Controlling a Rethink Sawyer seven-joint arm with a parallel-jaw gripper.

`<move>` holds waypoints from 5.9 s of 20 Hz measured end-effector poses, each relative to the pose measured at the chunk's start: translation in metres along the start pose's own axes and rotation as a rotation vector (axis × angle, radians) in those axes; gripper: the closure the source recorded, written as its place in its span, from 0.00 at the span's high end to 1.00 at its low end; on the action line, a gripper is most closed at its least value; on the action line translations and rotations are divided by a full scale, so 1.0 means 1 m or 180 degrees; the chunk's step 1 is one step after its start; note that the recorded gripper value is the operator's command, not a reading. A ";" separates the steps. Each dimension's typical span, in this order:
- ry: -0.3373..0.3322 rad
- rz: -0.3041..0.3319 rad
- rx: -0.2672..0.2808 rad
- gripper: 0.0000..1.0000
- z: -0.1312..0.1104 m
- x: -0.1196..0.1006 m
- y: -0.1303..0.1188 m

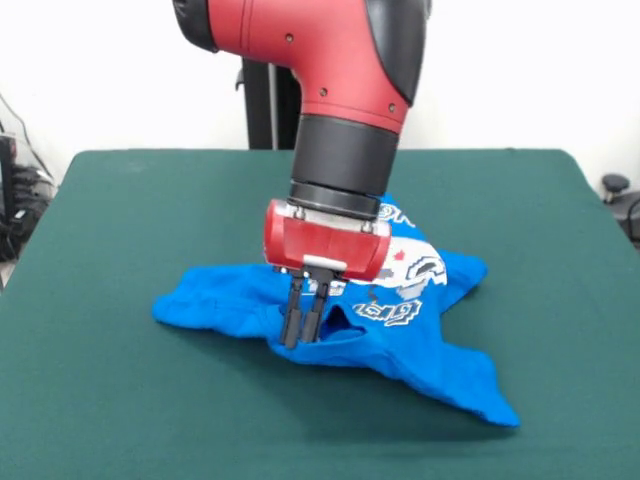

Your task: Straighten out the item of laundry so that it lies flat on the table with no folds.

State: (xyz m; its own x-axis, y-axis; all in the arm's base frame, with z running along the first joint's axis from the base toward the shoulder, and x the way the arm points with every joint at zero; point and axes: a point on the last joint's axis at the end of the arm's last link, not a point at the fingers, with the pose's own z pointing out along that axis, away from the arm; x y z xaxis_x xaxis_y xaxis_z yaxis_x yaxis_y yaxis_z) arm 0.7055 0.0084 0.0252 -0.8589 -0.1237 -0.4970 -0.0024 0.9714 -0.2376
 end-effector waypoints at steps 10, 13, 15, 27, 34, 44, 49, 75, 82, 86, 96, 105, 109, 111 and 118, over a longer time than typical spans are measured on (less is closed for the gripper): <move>-0.0226 -0.0079 0.0256 0.00 -0.038 -0.036 -0.046; -0.0253 -0.0084 0.0301 0.00 -0.044 -0.041 -0.052; -0.0269 -0.0066 0.0348 0.00 -0.049 -0.045 -0.056; -0.0233 0.0104 0.0390 1.00 -0.053 -0.046 -0.053; -0.0169 0.0226 0.0390 1.00 -0.055 -0.040 -0.049; 0.0159 0.0554 0.0271 1.00 -0.057 -0.014 -0.057; 0.0436 0.0796 0.0172 1.00 -0.052 0.012 -0.063; 0.0862 0.1578 -0.0249 1.00 -0.077 0.039 0.084; 0.0881 0.1699 -0.0276 1.00 -0.083 0.037 0.112; 0.0900 0.1668 -0.0280 1.00 -0.082 0.041 0.120; 0.0919 0.1572 -0.0267 1.00 -0.080 0.048 0.133; 0.0870 0.1367 -0.0214 1.00 -0.061 0.029 0.147; 0.0938 0.1283 -0.0183 1.00 -0.046 0.020 0.148; 0.0945 0.1253 -0.0174 1.00 -0.040 0.018 0.150; 0.0917 0.1132 -0.0118 1.00 -0.005 0.019 0.157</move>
State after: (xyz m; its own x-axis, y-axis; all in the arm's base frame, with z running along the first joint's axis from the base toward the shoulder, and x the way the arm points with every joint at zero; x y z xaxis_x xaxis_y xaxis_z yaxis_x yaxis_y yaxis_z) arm 0.6857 0.1592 -0.0175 -0.9171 0.2750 -0.2887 0.3044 0.9505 -0.0616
